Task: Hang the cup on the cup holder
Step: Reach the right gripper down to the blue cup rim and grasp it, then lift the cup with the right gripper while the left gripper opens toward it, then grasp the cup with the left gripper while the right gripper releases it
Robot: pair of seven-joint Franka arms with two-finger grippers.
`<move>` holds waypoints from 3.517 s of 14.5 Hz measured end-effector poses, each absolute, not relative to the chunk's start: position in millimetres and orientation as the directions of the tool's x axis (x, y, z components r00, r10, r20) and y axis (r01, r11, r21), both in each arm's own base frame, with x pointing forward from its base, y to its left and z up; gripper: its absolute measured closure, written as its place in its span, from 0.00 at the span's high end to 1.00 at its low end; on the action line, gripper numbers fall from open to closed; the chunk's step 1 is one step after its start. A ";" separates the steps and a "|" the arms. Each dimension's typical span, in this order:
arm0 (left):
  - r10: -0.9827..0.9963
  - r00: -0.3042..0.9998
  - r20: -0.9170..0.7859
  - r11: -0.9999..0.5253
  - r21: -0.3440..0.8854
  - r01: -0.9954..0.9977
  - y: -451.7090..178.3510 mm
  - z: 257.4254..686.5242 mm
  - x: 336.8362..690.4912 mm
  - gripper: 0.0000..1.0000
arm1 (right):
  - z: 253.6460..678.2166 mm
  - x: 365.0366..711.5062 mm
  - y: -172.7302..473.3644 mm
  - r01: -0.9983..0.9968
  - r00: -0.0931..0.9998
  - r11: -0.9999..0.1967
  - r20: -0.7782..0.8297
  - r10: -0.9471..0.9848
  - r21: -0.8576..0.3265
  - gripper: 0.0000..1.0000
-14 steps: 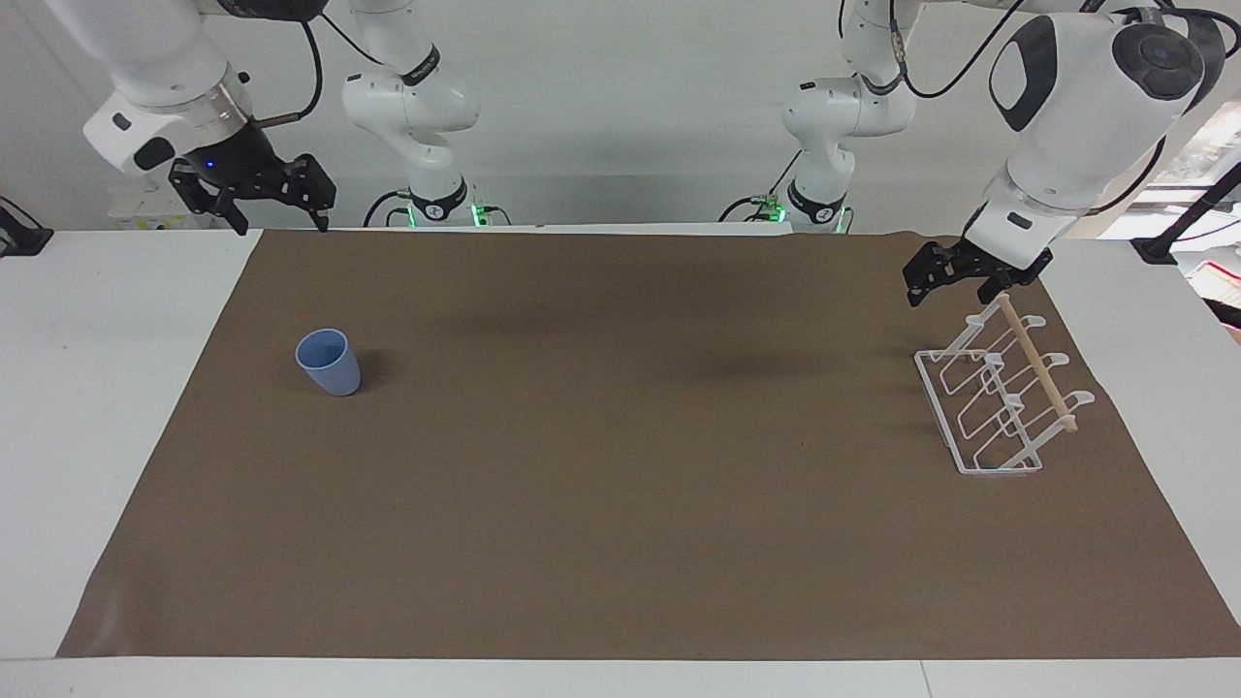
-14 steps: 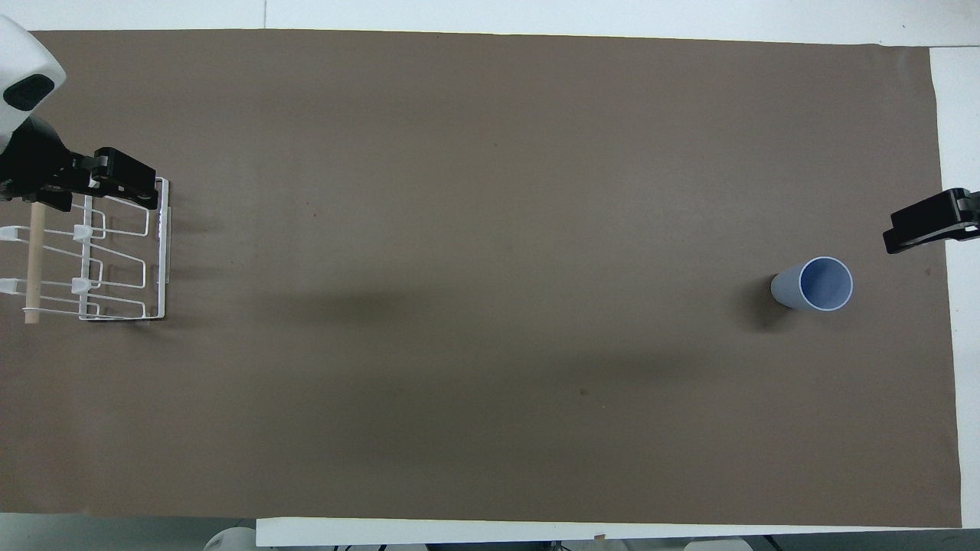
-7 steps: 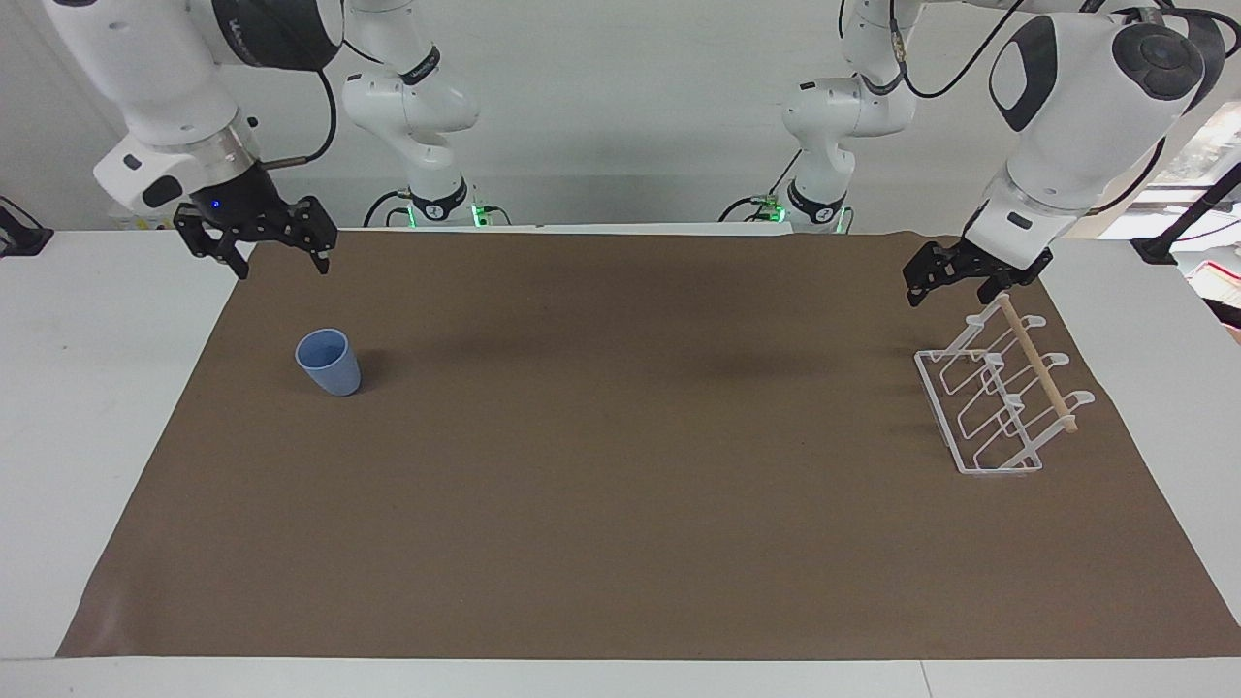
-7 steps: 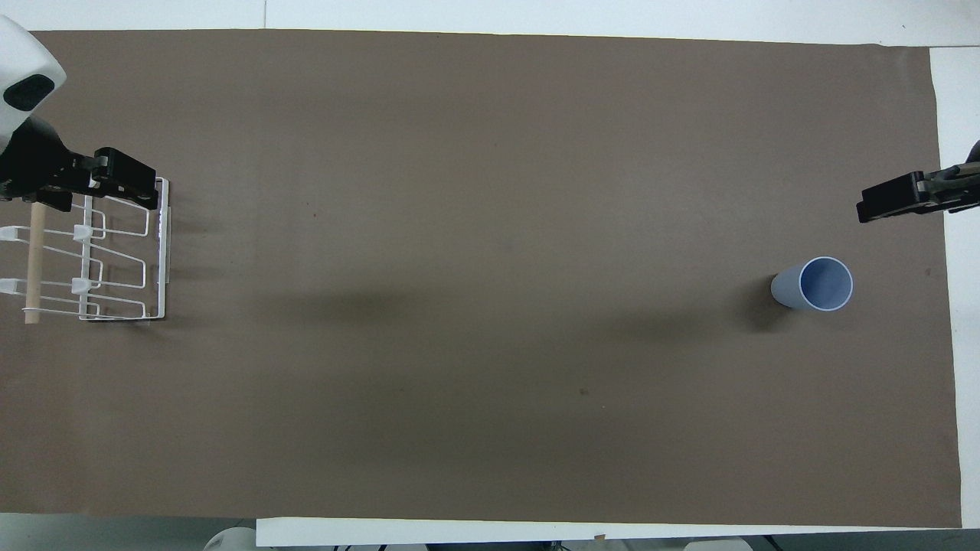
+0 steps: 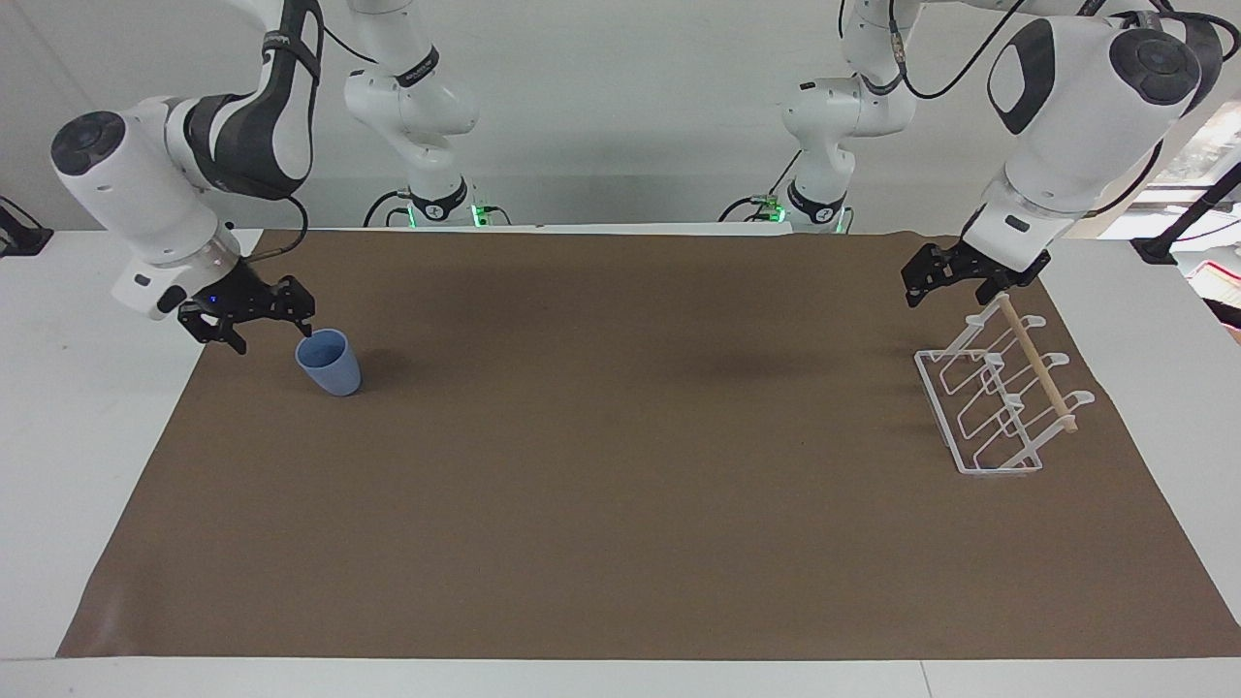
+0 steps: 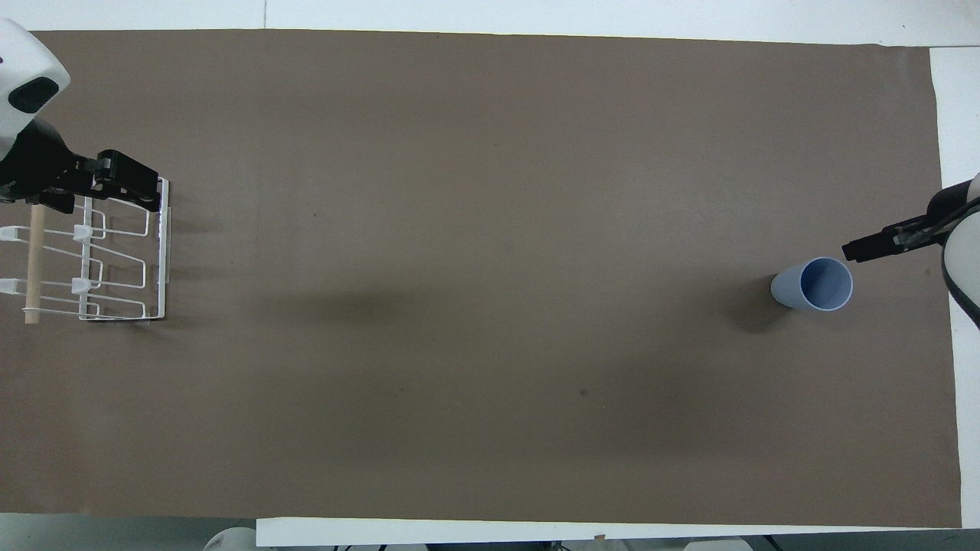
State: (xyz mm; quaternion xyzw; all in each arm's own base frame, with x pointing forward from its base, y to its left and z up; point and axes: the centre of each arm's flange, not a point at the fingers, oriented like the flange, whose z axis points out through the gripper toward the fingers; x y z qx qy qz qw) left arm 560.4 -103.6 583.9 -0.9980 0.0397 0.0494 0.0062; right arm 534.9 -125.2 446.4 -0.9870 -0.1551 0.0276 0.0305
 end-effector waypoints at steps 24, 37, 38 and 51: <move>0.166 0.979 -0.121 -0.986 -0.043 0.162 -103.1 571.4 555.7 1.00 | 376.5 520.2 -128.7 0.379 0.914 -0.917 -0.106 0.392 -0.125 0.05; 0.770 0.584 -0.257 -0.578 0.107 0.809 -137.8 596.8 561.1 1.00 | 492.9 546.5 168.3 -0.118 0.993 -0.521 -0.116 -0.037 -0.845 0.05; 0.806 0.513 -0.296 -0.506 0.105 0.856 -142.7 598.6 561.1 1.00 | 494.8 545.1 186.1 -0.147 0.989 -0.505 -0.133 -0.065 -0.851 0.05; 0.853 0.151 -0.500 -0.205 -0.055 0.977 -247.6 591.4 529.0 1.00 | 502.4 504.2 312.9 -0.329 0.944 -0.398 -0.296 -0.145 -0.856 0.05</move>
